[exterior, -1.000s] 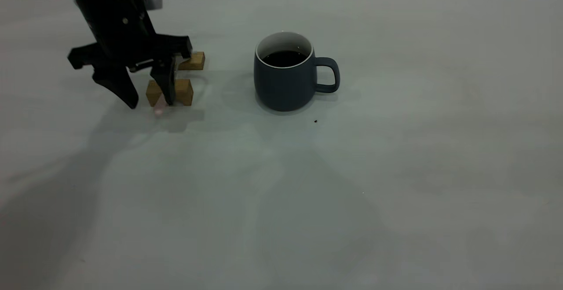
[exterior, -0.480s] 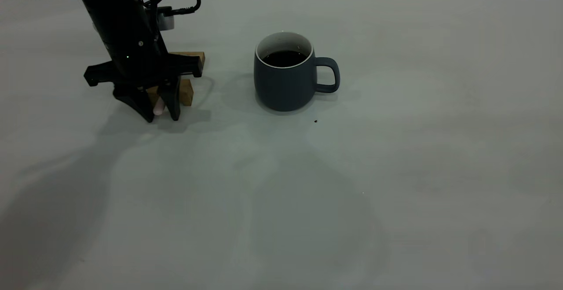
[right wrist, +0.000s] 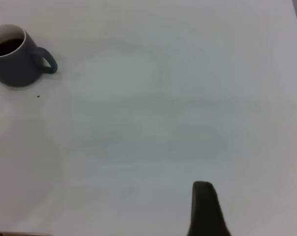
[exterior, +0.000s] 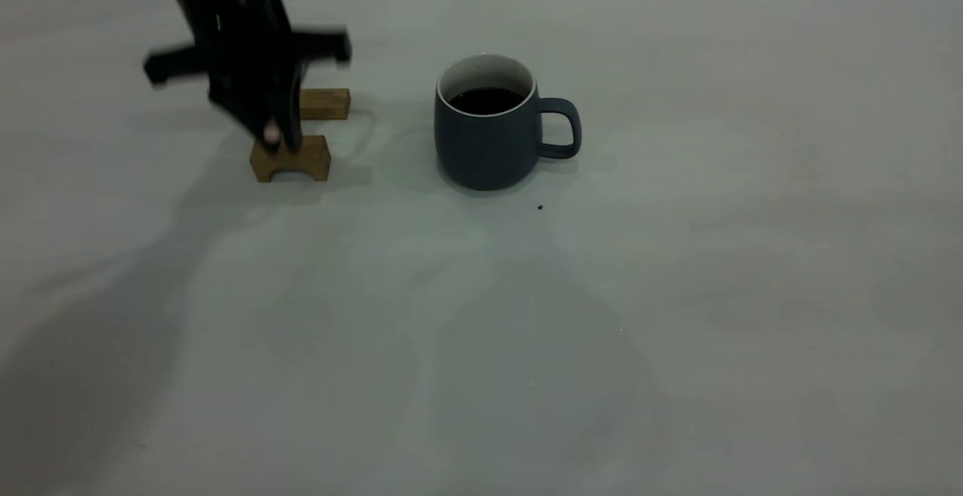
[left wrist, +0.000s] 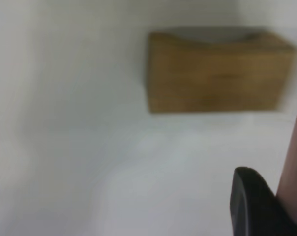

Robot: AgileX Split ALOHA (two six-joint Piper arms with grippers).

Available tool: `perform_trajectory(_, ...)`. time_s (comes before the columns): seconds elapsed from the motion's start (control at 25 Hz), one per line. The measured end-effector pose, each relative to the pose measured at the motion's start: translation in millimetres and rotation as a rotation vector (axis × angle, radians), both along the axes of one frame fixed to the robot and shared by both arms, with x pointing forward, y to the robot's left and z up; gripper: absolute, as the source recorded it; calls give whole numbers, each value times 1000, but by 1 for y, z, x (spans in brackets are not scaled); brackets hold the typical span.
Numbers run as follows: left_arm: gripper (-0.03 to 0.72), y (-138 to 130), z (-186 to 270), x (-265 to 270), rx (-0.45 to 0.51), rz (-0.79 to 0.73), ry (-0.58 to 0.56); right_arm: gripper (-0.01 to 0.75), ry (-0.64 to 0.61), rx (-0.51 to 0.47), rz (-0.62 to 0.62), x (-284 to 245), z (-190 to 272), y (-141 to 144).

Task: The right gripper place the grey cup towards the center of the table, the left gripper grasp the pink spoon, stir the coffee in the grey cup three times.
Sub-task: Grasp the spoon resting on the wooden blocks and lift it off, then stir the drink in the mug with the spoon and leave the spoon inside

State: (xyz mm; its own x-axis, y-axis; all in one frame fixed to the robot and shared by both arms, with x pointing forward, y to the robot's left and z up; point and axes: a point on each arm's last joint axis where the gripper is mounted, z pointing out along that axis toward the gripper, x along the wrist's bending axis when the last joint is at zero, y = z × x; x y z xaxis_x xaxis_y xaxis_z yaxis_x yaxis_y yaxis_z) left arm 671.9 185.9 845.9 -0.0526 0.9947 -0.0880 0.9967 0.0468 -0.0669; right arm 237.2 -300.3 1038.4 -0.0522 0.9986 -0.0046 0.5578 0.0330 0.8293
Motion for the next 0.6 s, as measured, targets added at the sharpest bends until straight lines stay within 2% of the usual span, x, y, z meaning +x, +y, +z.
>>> perform_trajectory(0.24, 146, -12, 62, 16, -103, 21, -42, 535, 0, 0, 0, 0, 0, 0)
perform_trajectory(0.48, 146, -35, 97, 21, -350, 115, 11, 535, 0, 0, 0, 0, 0, 0)
perform_trajectory(0.6, 146, -46, 110, 21, -501, 286, 97, 535, 0, 0, 0, 0, 0, 0)
